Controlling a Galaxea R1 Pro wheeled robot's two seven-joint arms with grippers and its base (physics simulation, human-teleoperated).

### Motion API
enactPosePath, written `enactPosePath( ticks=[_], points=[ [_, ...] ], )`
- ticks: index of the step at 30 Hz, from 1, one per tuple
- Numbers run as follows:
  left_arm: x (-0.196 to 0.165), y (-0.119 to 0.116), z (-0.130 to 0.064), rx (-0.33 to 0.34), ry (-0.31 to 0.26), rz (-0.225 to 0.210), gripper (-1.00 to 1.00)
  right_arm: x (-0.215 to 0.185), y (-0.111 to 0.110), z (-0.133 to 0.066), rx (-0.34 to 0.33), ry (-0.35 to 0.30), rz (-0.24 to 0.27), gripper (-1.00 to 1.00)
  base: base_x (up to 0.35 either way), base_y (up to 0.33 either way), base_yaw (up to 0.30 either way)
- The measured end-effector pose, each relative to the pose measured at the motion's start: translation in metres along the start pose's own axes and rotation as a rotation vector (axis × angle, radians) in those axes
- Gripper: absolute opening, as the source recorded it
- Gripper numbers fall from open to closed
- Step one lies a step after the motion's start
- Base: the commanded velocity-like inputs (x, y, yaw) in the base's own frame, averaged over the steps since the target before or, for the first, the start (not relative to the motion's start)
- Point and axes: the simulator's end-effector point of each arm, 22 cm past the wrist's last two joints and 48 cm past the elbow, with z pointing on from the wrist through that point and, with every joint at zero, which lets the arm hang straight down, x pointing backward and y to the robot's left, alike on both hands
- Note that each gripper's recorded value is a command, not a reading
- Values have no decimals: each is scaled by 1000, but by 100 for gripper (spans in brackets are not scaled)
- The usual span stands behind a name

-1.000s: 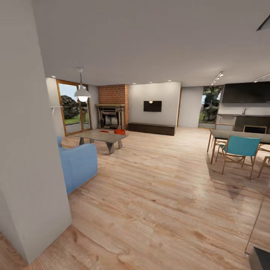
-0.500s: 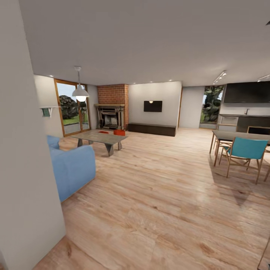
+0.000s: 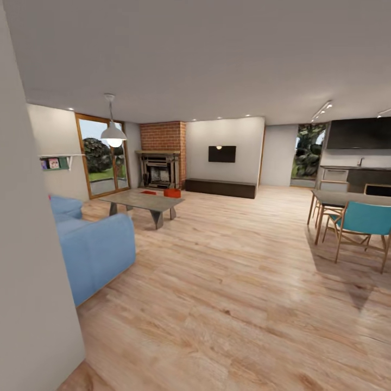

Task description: Move the two storage containers from the living room to the garage. In the garage, place one container on the floor and stack the other container on top of it (either order is fine).

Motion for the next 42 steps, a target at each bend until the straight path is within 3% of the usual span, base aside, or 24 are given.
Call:
enactPosePath(
  ticks=[31, 42],
  points=[
    [0, 0, 0, 0, 0, 1, 100, 0, 0, 0, 1, -2, 1, 100, 326, 51, 0],
    [2, 0, 0, -1, 6, 1, 100, 1, 0, 0, 0, 0, 2, 100, 326, 2, -186]
  ],
)
